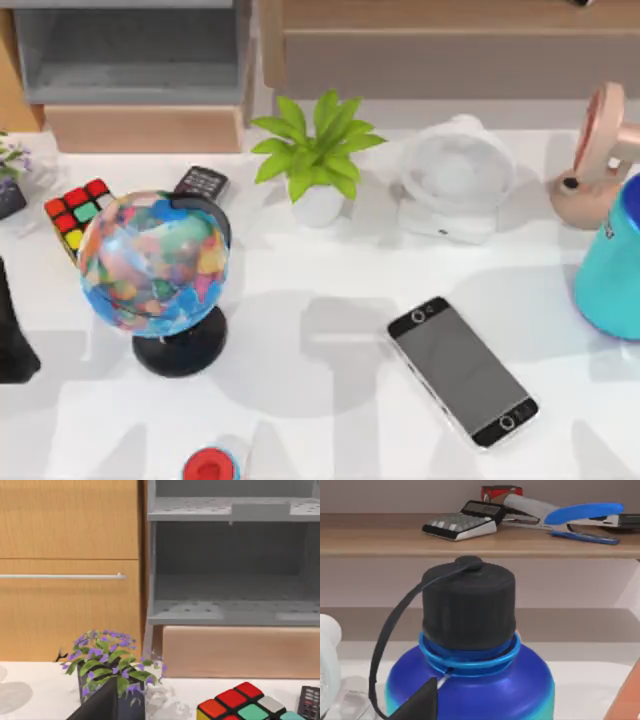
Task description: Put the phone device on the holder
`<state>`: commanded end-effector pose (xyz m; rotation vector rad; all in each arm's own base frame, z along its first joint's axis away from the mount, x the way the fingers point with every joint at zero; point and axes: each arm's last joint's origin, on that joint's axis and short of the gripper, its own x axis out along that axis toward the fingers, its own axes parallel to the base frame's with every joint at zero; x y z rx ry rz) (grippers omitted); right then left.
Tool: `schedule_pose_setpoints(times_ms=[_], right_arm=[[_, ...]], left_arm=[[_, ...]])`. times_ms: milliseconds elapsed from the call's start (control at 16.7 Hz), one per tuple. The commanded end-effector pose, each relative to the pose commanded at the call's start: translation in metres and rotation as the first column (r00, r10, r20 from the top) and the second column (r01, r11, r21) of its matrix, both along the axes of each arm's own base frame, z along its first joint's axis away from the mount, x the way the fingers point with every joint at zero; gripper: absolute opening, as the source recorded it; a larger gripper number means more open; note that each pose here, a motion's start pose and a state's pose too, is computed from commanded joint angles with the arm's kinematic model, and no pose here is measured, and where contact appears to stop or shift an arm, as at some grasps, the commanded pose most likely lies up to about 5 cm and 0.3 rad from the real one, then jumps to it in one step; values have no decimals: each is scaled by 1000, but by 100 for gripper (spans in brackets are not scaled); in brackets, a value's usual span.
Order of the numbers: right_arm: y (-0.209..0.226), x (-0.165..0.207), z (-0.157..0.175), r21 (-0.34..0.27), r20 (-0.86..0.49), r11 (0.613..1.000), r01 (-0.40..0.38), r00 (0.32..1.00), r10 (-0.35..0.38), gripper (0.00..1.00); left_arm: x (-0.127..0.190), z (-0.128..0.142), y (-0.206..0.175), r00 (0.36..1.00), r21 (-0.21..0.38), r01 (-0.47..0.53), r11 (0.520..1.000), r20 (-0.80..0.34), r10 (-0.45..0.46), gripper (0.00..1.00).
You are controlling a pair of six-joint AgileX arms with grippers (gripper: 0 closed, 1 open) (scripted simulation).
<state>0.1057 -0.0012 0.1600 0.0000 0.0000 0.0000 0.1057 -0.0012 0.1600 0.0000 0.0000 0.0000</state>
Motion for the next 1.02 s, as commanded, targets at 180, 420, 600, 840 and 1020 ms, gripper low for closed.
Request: schedule_pose_setpoints(times_ms=[180,420,600,840,1020], right_arm=[[0,0,2,3,-3,1000,-3,1000,3,100],[6,0,33,34,-56,998,-48,997,50,100],[15,5,71,65,-139,991,-118,982,126,100],[38,30,119,101,-324,964,-245,908,264,100],[70,63,138,115,-514,934,-338,784,347,100]], left_arm=[[0,0,0,1000,0,0,1000,0,0,100],[0,0,0,1000,0,0,1000,0,0,100],[0,0,0,1000,0,0,1000,0,0,100],[0,0,0,1000,0,0,1000,0,0,100],[0,0,0,1000,0,0,1000,0,0,100]])
